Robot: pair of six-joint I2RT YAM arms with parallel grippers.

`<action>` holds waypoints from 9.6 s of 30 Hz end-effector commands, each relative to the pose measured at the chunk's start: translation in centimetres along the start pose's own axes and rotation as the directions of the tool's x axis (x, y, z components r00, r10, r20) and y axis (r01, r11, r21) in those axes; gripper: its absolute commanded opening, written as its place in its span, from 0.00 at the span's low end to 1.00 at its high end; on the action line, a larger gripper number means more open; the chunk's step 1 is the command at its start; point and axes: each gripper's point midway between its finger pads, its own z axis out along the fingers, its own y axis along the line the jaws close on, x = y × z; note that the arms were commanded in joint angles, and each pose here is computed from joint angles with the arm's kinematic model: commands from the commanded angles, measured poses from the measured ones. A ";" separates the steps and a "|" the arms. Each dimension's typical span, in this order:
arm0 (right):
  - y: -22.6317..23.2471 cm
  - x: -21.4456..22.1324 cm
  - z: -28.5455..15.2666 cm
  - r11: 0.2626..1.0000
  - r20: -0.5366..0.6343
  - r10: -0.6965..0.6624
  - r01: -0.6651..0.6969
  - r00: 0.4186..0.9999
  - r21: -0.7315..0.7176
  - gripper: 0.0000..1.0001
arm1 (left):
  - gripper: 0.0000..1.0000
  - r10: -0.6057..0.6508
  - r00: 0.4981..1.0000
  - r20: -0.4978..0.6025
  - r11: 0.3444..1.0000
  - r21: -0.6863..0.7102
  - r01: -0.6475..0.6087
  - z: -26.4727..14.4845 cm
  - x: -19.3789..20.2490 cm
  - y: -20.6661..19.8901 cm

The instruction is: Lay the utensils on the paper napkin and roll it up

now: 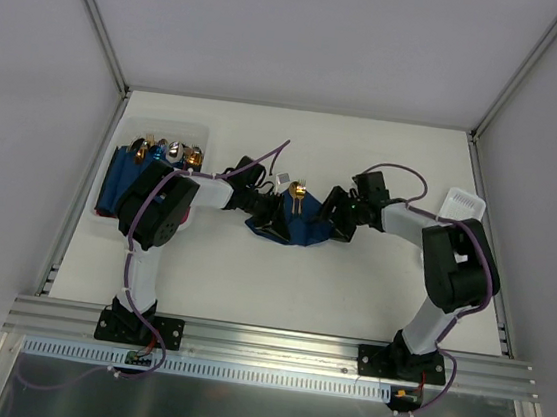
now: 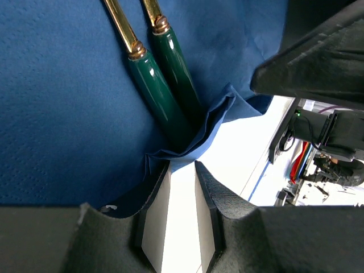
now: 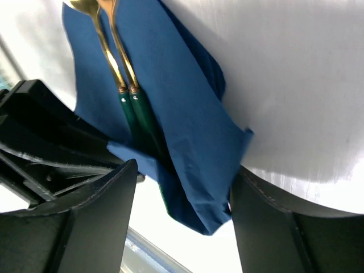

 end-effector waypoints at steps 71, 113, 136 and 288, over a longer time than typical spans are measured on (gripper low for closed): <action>7.4 0.6 1.9 0.965 -0.045 -0.054 0.040 0.998 -0.257 0.48 | 0.30 0.065 0.971 0.229 0.998 -0.001 -0.067 -9.8 -8.3 -4.8; 5.9 0.0 1.4 0.976 -0.015 -0.010 0.007 1.000 -0.219 0.15 | 0.41 0.403 0.909 0.107 0.914 -0.012 -0.405 -2.3 -2.5 -2.5; 6.2 0.2 1.0 0.971 -0.021 -0.026 0.021 0.999 -0.239 0.15 | 0.04 0.345 0.934 0.094 0.937 0.017 -0.348 -0.7 -3.8 -1.9; -0.4 5.1 6.0 0.934 -0.164 -0.237 0.271 0.958 0.232 0.00 | 0.00 -0.051 0.998 -0.046 0.992 -0.117 0.045 -3.2 0.3 3.3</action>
